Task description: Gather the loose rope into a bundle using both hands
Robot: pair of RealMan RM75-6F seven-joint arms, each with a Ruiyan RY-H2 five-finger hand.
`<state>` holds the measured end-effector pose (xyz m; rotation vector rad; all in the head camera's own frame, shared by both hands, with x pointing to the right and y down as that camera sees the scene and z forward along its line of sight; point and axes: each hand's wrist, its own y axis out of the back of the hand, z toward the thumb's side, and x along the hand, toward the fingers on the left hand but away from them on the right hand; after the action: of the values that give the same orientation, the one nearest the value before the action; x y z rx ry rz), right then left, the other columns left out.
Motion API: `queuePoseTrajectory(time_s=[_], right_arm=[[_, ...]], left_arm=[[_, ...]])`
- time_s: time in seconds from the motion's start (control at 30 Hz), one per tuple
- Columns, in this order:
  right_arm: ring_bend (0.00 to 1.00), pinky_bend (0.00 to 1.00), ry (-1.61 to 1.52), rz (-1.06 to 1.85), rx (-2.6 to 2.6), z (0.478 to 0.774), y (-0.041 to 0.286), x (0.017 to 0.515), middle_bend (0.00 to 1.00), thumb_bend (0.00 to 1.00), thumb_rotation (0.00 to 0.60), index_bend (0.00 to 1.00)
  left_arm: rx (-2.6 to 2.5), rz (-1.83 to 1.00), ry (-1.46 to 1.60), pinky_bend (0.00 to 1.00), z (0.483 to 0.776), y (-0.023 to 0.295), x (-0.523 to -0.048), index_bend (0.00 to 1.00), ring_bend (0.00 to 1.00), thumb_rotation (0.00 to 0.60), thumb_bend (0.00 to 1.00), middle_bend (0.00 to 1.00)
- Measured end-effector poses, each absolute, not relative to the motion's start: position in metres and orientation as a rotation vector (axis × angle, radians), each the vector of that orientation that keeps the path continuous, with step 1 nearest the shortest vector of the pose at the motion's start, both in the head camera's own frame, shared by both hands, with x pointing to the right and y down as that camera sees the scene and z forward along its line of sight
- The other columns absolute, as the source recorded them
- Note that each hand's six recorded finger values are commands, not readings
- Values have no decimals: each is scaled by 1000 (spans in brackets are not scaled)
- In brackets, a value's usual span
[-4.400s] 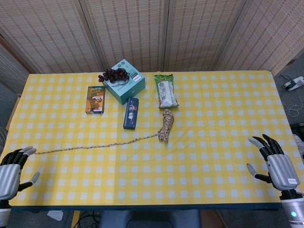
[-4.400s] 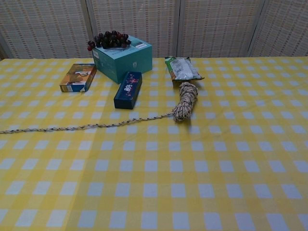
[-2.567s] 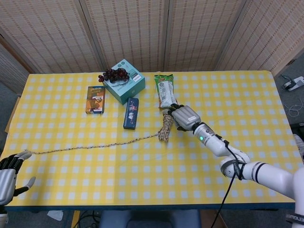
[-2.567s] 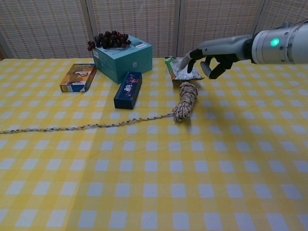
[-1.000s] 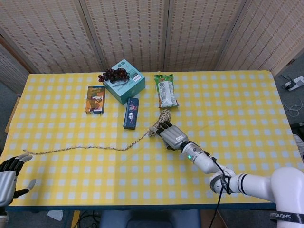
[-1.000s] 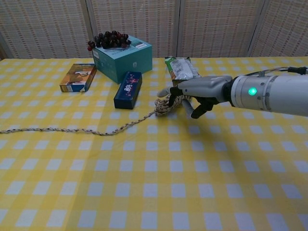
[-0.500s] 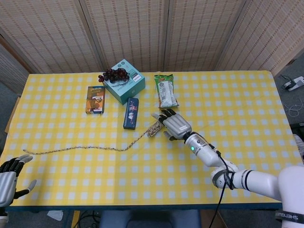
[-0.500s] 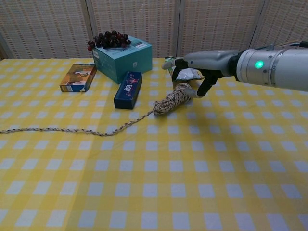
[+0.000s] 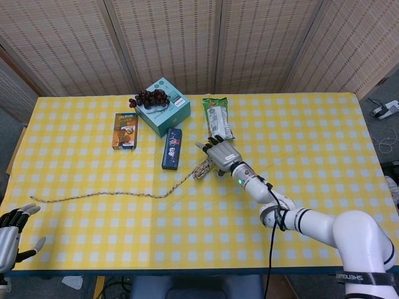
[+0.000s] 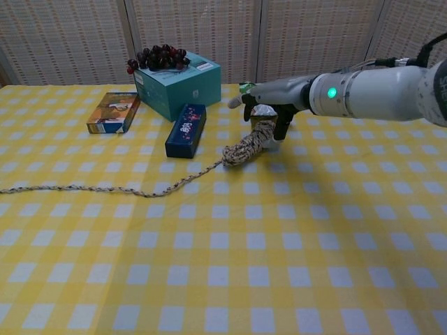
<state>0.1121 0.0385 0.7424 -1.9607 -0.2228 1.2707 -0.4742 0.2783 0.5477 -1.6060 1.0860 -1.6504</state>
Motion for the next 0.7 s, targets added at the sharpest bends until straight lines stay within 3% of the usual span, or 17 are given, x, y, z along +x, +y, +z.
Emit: queuePoseTrajectory(time_s=[0.37, 0.7], right_arm=[[0, 0, -169, 1355, -1929, 759, 42, 124, 235, 260, 600, 0], [0, 0, -217, 1359, -2023, 730, 61, 153, 260, 282, 600, 19]], left_arm=[[-1604, -1656, 1094, 135, 547, 282, -478, 258, 154, 600, 280, 190], [-1619, -1645, 1092, 133, 550, 280, -476, 258, 153, 600, 280, 190]])
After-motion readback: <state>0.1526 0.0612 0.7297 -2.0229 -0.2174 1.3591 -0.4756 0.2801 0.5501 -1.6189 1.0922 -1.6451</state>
